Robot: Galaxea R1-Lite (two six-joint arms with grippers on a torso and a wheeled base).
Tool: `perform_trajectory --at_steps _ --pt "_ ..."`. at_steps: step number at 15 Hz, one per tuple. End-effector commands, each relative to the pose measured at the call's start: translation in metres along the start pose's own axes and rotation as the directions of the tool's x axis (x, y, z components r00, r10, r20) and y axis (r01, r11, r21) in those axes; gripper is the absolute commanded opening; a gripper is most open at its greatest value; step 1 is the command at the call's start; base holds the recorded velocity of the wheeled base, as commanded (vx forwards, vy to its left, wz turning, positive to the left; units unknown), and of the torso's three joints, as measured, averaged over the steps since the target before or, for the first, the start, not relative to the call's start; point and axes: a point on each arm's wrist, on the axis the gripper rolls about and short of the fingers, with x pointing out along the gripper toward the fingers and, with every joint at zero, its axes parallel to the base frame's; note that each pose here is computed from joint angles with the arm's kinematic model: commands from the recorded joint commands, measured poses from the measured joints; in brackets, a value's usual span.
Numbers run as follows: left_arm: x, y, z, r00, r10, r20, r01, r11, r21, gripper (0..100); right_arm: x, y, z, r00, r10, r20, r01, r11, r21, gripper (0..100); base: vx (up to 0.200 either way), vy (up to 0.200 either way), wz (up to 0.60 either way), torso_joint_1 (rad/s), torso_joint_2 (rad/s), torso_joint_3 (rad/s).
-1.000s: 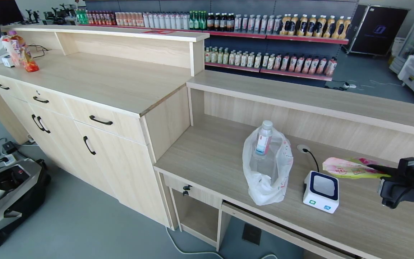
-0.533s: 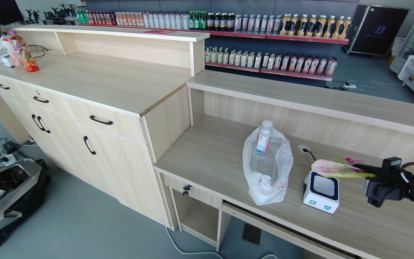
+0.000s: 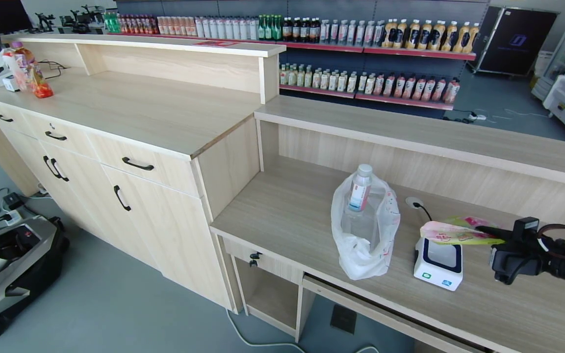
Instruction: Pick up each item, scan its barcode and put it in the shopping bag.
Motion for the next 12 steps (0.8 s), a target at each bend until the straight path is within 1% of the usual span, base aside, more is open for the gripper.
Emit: perform_trajectory --at_steps 1,8,12 --pt "0.0000 0.0000 0.0000 1.000 0.000 0.000 0.000 1.000 0.000 100 0.0012 0.0032 -0.0002 1.000 0.008 0.003 -0.008 1.000 0.002 0 0.000 0.000 0.00 0.000 0.00 0.000" --pt "0.0000 0.0000 0.0000 1.000 0.000 0.000 0.000 1.000 0.000 100 0.0040 0.0043 0.0022 1.000 0.012 0.014 -0.011 1.000 -0.013 0 0.000 0.000 0.00 0.000 0.00 0.000" --pt "0.0000 0.0000 0.0000 1.000 0.000 0.000 0.000 1.000 0.000 100 0.0053 0.0031 0.0008 1.000 -0.007 0.009 0.007 1.000 -0.027 0 0.000 0.000 0.00 0.000 0.00 0.000"
